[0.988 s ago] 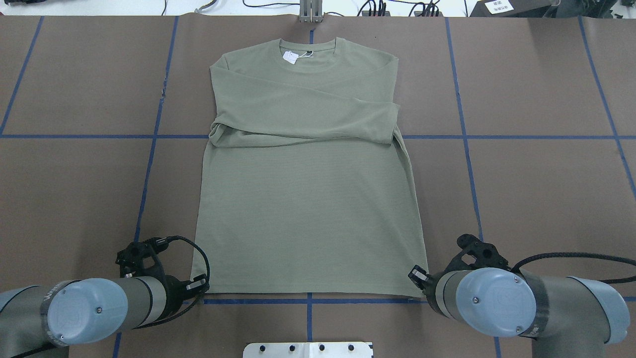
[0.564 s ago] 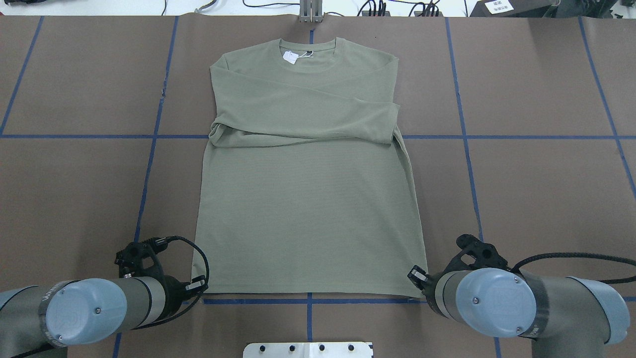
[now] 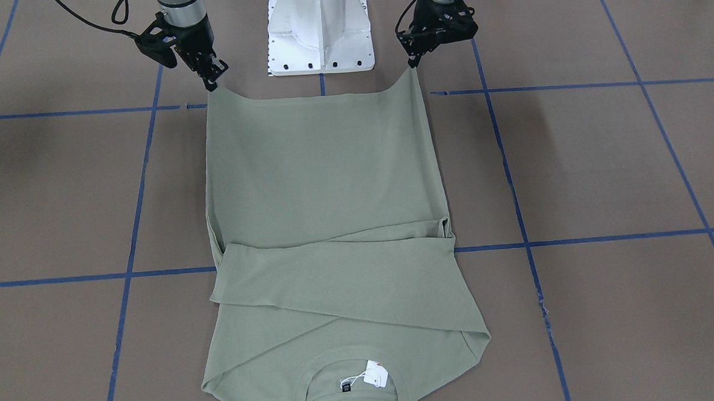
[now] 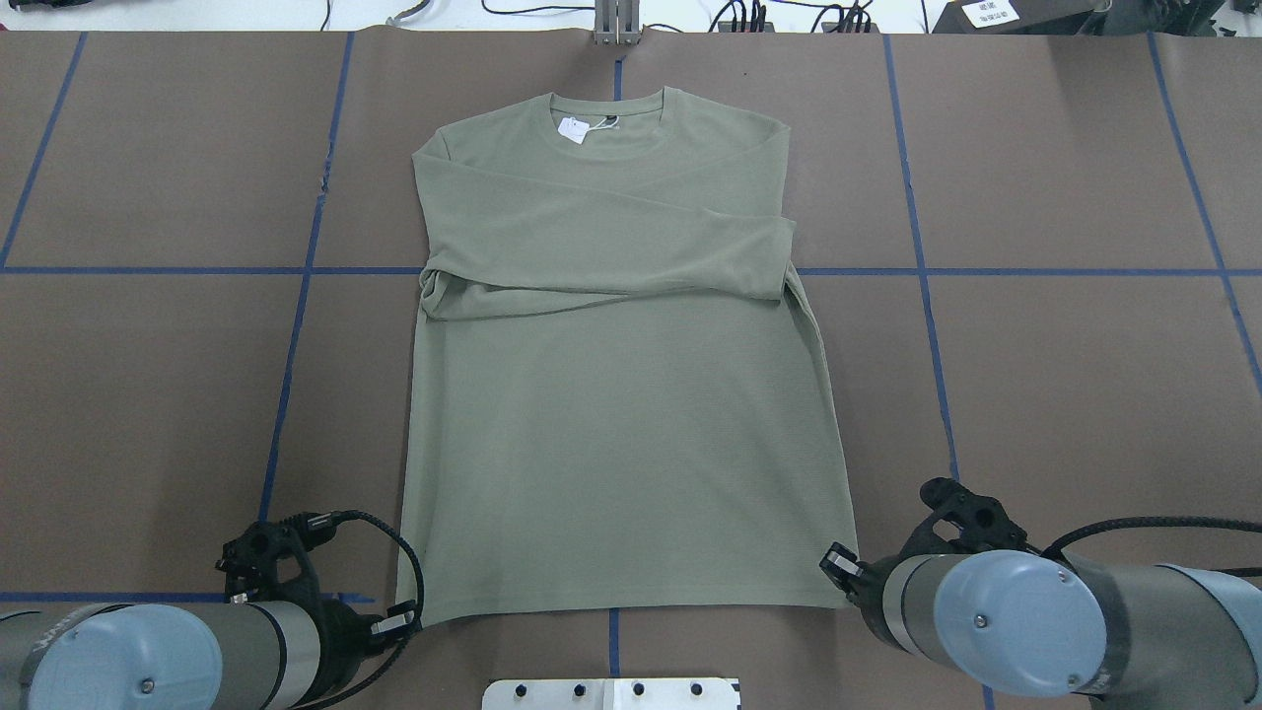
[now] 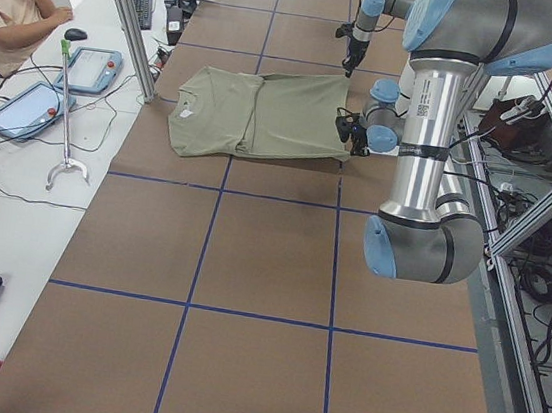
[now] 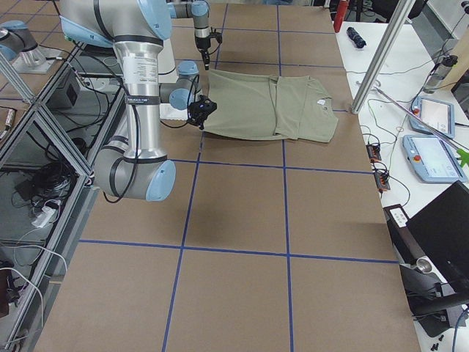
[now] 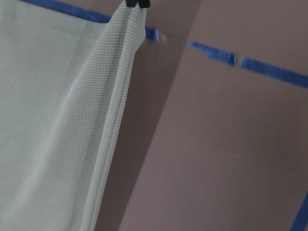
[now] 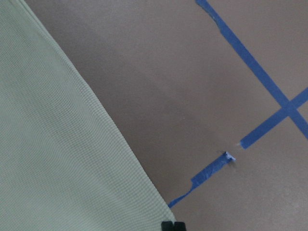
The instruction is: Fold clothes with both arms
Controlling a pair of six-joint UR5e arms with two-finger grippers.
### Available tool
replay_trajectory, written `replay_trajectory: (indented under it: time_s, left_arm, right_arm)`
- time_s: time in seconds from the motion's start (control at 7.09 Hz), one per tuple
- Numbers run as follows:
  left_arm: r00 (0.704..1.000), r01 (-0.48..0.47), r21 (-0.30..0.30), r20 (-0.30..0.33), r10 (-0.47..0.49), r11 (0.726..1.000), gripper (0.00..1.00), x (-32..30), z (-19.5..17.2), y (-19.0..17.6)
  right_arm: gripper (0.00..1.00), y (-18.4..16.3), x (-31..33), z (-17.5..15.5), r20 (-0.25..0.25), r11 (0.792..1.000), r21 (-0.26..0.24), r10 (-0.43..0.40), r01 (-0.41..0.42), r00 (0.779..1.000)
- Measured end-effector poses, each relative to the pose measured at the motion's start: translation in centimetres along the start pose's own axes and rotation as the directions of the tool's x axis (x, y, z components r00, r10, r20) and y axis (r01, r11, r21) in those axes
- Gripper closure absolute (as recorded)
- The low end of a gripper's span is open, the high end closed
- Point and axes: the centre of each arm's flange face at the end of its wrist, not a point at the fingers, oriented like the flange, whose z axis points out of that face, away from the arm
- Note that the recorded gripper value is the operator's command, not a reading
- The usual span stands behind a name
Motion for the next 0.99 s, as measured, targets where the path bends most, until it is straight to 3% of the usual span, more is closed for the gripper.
replay_trajectory:
  time_s: [0.28, 0.56, 0.85, 0.99]
  left_arm:
    - [1.0, 0.008, -0.034, -0.015, -0.009, 0.999, 1.0, 0.4, -1.6, 1.6]
    - [0.998, 0.019, -0.05, -0.057, -0.022, 0.999, 1.0, 1.2, -4.0, 1.2]
    - [0.992, 0.018, -0.003, -0.125, -0.018, 1.0, 1.0, 3.2, -6.6, -2.4]
    - [0.986, -0.018, 0.049, -0.165, 0.026, 0.999, 1.0, 4.7, -7.9, -5.2]
  right_arm:
    - [1.0, 0.5, 1.5, -1.6, 0.001, 1.0, -0.024, -0.019, 0.019, 1.0]
    - [1.0, -0.2, 1.0, -3.8, 0.043, 1.0, -0.029, -0.005, 0.006, 0.999]
    - [1.0, -4.5, -1.2, -6.1, 0.11, 0.999, 0.018, 0.041, -0.043, 0.993]
    - [1.0, -6.9, -2.5, -6.9, 0.136, 0.998, 0.048, 0.022, -0.029, 0.99]
